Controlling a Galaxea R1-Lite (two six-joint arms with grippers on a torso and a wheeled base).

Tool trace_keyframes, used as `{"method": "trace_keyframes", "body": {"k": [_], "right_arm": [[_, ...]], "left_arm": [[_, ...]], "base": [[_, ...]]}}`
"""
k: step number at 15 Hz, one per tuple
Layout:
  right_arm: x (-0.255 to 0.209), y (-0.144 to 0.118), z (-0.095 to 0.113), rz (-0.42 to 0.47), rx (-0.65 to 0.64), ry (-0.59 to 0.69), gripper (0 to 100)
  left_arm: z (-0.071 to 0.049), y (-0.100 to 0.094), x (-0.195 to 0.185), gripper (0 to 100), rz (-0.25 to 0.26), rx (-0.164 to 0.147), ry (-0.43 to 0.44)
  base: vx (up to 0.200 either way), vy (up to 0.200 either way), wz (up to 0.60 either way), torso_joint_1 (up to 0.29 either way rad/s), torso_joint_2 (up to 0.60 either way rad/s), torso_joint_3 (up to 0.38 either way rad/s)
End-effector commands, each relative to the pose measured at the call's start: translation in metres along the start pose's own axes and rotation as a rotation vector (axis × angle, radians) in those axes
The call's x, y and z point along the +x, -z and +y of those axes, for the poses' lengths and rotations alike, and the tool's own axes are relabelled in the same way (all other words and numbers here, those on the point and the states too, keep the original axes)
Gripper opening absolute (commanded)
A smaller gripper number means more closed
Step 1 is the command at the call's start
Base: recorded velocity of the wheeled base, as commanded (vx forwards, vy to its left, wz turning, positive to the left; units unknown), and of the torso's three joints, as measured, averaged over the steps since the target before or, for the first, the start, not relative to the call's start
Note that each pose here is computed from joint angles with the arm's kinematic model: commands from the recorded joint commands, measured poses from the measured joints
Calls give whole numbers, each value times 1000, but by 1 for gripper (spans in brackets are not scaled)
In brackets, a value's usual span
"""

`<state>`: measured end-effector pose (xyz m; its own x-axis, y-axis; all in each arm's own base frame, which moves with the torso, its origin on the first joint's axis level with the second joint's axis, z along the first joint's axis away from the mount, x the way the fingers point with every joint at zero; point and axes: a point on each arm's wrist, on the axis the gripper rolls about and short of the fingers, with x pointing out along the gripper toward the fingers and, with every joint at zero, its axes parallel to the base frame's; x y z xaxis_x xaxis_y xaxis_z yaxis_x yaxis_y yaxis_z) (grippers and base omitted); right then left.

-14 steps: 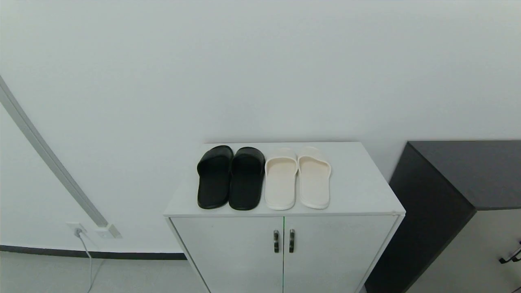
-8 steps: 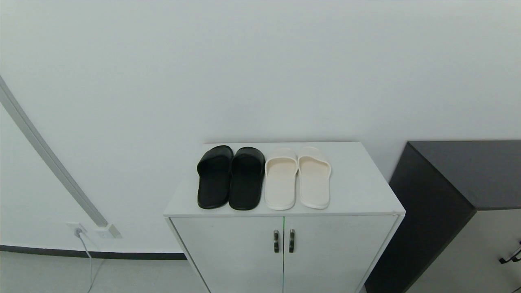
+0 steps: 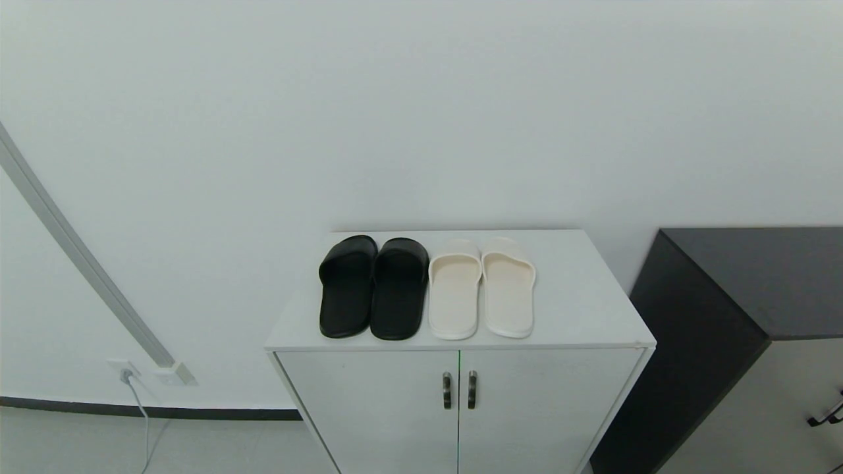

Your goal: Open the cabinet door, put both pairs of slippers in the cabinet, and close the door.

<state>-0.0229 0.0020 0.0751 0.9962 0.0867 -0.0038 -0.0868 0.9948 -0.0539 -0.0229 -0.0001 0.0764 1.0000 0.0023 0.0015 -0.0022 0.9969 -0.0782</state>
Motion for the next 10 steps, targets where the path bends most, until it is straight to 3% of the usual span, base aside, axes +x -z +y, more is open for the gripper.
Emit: {"method": "trace_keyframes", "body": {"k": [1,2,3,4,5,6,8,10], "right_arm": [[0,0,0,-2,0,-1,100],[0,-3,0,-19,-26,5,100],[-7,-36,-2,-125,-24,16,100],[-8,-87,-5,-126,71,1,100],[-4,-91,-5,-73,64,-5,100],[16,-84,-5,102,23,-82,100],[51,-81,-6,286,43,-138,100],[84,-83,-7,350,58,-174,100]], "left_arm": [[0,0,0,0,0,-1,1],[0,0,0,0,0,0,-1],[0,0,0,0,0,0,1],[0,0,0,0,0,0,1],[0,0,0,0,0,0,1],[0,0,0,0,2,0,1],[0,0,0,0,0,0,1],[0,0,0,0,0,0,1]], "base": [[0,0,0,0,0,0],[0,0,0,0,0,0],[0,0,0,0,0,0],[0,0,0,0,0,0],[0,0,0,0,0,0],[0,0,0,0,0,0],[0,0,0,0,0,0],[0,0,0,0,0,0]]}}
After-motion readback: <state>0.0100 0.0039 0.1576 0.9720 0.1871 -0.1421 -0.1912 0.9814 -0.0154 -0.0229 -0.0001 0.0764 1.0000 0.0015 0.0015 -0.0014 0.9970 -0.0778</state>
